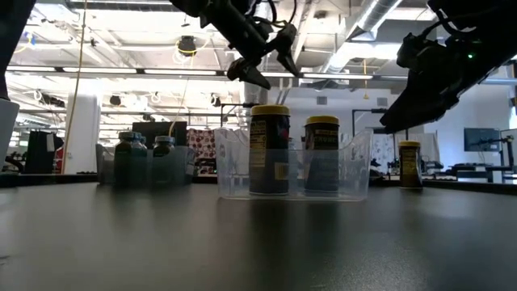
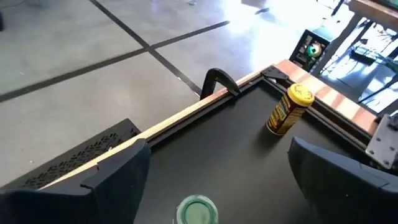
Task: Sort spices by type
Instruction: Put the green seasoning bottle into the transparent bin
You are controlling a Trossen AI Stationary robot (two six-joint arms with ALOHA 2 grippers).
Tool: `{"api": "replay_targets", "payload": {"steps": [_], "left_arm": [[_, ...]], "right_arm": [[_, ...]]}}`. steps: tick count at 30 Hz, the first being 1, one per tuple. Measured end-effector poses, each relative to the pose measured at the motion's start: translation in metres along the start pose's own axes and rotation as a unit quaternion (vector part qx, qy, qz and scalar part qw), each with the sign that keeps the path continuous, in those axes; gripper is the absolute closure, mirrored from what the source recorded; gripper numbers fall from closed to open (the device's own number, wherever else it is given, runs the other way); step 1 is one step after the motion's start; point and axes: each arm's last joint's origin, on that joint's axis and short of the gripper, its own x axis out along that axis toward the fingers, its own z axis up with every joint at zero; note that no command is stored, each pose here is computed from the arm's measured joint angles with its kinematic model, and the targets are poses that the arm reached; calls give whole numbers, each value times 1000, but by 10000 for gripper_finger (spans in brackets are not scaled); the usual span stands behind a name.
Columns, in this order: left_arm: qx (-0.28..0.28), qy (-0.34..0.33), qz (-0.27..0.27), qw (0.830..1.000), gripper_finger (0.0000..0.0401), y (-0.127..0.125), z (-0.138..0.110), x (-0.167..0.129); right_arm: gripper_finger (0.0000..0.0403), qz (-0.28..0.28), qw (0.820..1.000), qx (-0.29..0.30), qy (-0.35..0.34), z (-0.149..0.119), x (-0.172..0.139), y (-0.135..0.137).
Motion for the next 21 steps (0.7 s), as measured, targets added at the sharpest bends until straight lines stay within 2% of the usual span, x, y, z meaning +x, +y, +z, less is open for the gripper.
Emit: {"api": "replay_targets", "payload": {"steps": [7,10,12,18,21], "left_arm": [[-4,1,-8,1000,32,-2,0,-1],[-25,11,-44,999,32,2,3,2],[-49,24,-57,997,32,8,4,4],[-101,62,-21,993,32,34,4,12],[-138,79,-36,987,32,45,7,15]], "right_arm": [[107,-1,1000,1,0,0,0,0],[107,-2,1000,1,0,0,0,-1],[107,-2,1000,1,0,0,0,-1],[107,-3,1000,0,1,0,0,-1],[107,-8,1000,4,1,1,1,-3]]}}
